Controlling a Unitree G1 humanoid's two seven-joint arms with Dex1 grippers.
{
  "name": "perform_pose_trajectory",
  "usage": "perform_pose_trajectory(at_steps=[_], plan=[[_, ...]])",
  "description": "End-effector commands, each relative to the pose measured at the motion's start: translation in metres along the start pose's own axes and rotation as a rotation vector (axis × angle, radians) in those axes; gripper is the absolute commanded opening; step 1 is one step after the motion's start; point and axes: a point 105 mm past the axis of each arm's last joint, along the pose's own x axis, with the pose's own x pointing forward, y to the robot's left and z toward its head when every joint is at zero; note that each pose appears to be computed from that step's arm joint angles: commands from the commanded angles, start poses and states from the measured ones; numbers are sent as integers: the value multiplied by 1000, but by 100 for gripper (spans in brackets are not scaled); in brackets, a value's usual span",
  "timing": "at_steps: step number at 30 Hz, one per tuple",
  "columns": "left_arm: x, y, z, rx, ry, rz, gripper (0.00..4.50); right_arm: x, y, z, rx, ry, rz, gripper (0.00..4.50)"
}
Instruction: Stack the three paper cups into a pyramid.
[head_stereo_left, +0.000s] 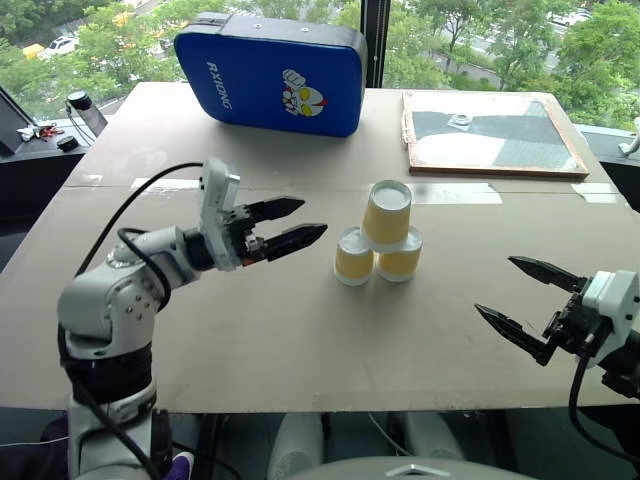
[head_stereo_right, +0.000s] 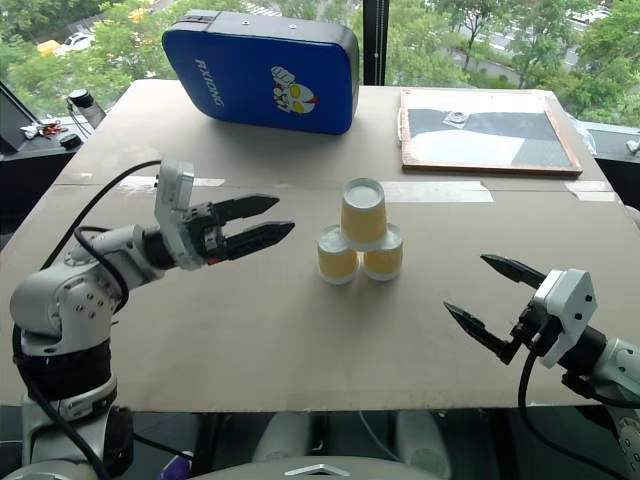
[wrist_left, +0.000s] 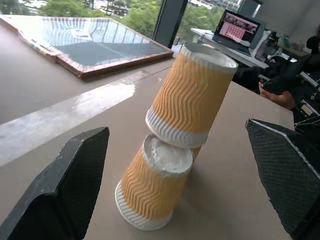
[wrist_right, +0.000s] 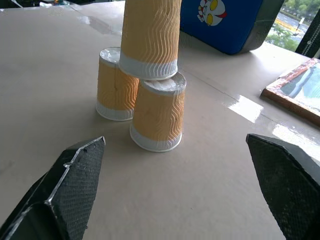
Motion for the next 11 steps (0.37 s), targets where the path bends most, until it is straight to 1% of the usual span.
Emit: perform_pose_trajectory(at_steps=[1, 3, 5, 11], plan=[[-31, 0, -13, 72, -18, 126, 449, -7, -8, -8, -9, 9, -17, 450], [-53, 1, -35, 48, 14, 217, 449, -15, -15, -18, 4, 38, -38, 450], [-67, -3, -50, 54, 48, 260, 449, -23, -19, -27, 16, 67, -55, 450], [-77, -13, -72, 13, 108, 278, 449, -32, -24, -37, 35, 103, -62, 450]])
